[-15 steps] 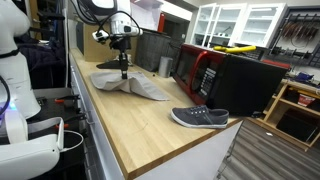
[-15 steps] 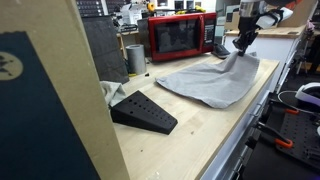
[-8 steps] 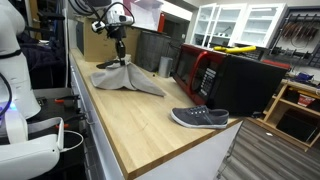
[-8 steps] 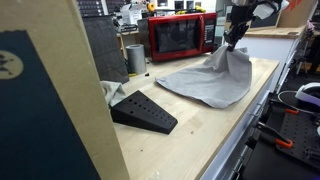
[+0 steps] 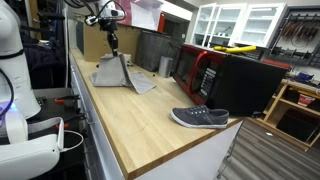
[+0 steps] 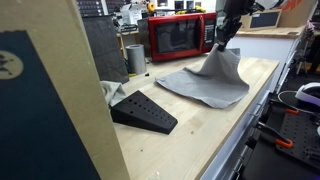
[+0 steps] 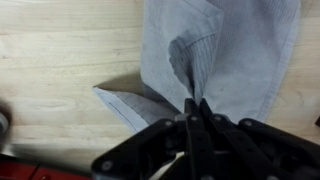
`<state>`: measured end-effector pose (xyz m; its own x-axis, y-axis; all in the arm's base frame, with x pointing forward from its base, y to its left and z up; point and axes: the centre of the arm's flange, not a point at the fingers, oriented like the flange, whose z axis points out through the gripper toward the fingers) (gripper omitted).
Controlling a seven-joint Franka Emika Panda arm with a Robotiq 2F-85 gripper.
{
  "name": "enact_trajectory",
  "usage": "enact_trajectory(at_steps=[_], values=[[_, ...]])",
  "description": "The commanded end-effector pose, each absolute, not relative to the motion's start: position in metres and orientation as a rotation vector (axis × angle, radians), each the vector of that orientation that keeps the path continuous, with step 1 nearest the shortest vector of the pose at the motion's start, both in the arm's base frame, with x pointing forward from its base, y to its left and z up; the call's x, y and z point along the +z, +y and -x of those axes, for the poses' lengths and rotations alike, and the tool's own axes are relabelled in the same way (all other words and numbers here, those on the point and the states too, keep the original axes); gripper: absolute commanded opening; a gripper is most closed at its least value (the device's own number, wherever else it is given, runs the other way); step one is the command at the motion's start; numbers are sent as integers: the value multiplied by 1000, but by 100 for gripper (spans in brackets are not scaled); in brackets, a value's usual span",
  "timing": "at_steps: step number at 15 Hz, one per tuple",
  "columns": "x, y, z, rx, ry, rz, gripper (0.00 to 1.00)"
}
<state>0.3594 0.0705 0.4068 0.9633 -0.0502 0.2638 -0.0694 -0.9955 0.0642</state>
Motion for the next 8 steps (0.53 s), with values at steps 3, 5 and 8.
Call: enact_trajectory(at_steps=[3,5,8], values=[[411,113,-348,388,93,-3058,1],[409,125,-344,385,162,-3048,1],[402,141,-339,381,253,-3024,1]])
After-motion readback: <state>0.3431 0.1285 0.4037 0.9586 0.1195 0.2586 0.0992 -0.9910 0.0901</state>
